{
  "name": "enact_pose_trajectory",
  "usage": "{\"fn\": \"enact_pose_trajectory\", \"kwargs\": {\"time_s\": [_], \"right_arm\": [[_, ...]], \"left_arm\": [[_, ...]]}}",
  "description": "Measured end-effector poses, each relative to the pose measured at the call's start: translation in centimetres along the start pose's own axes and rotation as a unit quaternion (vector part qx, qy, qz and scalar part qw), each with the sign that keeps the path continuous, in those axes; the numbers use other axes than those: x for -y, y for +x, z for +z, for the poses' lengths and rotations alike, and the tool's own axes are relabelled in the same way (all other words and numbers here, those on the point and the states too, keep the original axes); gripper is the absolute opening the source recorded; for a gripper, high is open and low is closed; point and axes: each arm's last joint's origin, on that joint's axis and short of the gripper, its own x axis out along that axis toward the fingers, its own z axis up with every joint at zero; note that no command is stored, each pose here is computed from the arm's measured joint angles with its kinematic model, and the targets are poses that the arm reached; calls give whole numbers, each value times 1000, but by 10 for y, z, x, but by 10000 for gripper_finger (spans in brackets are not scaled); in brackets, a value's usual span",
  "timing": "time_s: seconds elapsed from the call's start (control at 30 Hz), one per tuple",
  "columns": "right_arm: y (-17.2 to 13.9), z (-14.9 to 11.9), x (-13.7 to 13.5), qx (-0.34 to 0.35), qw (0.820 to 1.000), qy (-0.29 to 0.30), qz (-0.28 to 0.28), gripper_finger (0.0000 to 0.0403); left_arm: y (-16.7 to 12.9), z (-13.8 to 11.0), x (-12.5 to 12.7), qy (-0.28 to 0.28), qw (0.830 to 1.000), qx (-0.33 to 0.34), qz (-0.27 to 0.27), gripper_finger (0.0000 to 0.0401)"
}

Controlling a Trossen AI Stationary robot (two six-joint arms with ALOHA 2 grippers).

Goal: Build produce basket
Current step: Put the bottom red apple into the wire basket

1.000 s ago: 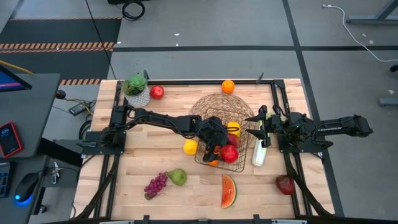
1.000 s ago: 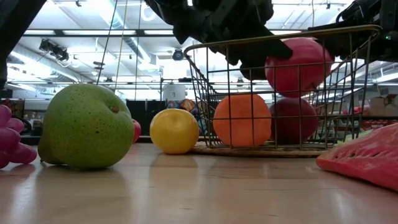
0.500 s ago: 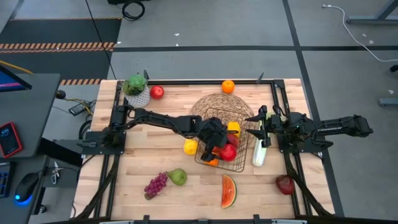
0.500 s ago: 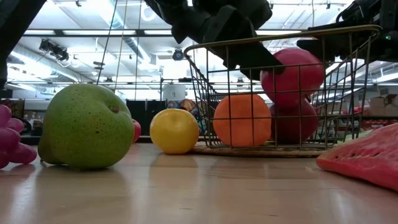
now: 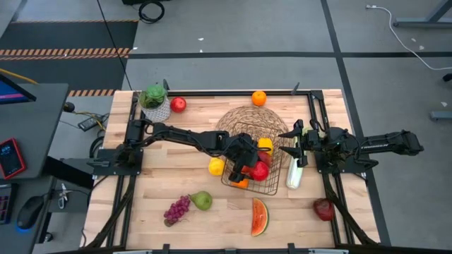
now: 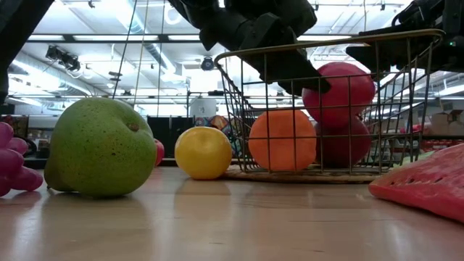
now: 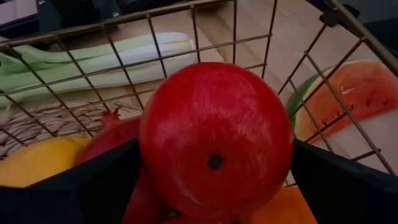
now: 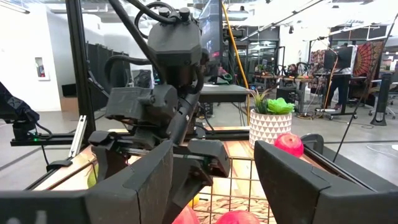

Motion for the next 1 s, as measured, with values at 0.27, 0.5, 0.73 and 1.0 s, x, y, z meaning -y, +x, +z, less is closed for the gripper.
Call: {"fn": "enact_pose_trajectory", "kwargs": {"time_s": [0.27, 0.5, 0.73, 1.0], "right_arm": [[0, 0, 0, 0, 1000, 0, 0, 231], [0, 0, 0, 0, 1000, 0, 0, 231], [0, 0, 0, 0, 1000, 0, 0, 231], [0, 0, 0, 0, 1000, 0, 0, 231]], "left_arm": [[0, 3, -1, -19, 1000, 14, 4, 400], [0, 6, 0, -12, 1000, 27, 2, 400], [0, 7, 1, 0, 999, 33, -7, 400], [1, 9, 5, 4, 999, 35, -10, 400]]}}
